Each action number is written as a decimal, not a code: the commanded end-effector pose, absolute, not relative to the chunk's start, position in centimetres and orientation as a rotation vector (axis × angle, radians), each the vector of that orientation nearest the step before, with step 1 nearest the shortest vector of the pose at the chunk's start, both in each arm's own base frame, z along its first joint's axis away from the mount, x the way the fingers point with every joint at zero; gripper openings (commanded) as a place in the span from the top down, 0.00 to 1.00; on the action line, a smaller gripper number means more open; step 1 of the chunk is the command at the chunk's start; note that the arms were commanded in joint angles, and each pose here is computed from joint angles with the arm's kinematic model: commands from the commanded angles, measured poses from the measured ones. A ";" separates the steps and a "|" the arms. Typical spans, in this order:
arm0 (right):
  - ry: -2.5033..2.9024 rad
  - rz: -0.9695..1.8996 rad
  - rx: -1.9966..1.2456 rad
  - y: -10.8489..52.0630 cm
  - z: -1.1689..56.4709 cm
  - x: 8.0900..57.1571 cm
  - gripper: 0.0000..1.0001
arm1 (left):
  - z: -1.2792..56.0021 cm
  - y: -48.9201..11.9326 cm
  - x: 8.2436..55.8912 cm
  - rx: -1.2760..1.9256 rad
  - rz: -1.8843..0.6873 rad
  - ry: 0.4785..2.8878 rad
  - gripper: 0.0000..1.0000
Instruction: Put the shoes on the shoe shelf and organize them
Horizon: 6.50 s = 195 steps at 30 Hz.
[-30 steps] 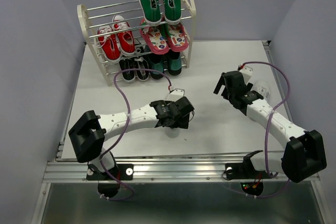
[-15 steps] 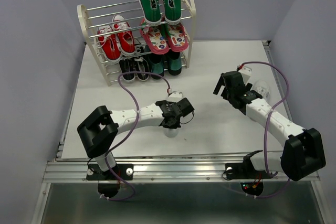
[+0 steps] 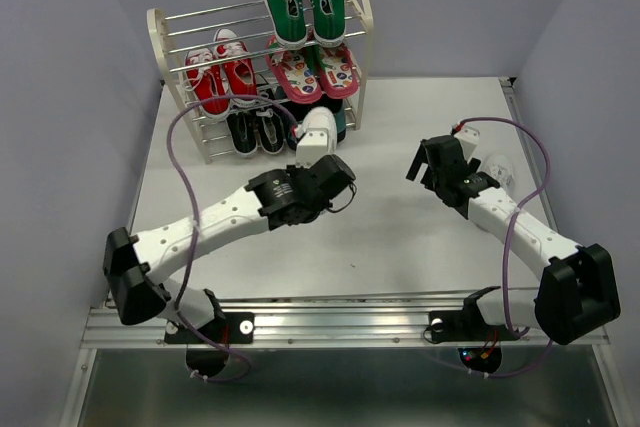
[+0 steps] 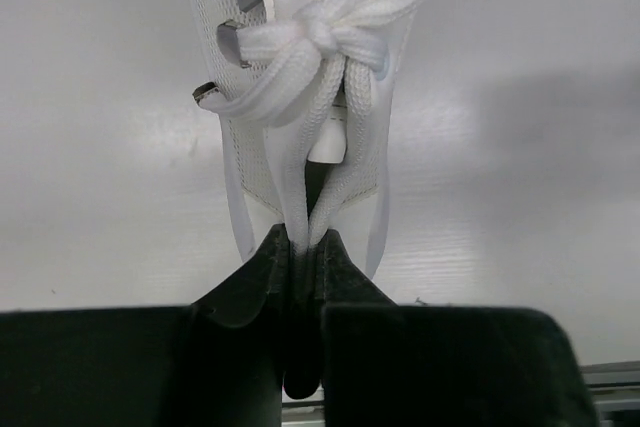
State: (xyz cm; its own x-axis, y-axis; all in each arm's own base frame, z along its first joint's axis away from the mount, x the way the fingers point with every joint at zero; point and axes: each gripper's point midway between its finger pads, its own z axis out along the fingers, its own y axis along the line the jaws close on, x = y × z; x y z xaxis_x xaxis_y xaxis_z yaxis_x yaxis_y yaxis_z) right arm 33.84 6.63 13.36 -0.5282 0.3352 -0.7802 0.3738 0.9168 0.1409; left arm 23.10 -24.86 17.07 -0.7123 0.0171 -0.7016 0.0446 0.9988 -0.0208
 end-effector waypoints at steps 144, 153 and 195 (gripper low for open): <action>2.524 -0.030 0.254 22.7 6.9 25.4 0.03 | 17.9 -18.0 25.7 -0.126 -0.707 2.178 0.01; 2.466 -0.116 0.277 22.9 8.3 26.6 0.01 | 18.0 -17.8 25.8 -0.139 -0.699 2.169 0.01; 1.477 0.395 -0.322 39.2 50.5 34.9 0.98 | 19.7 -13.9 24.3 -0.280 -0.567 2.125 0.01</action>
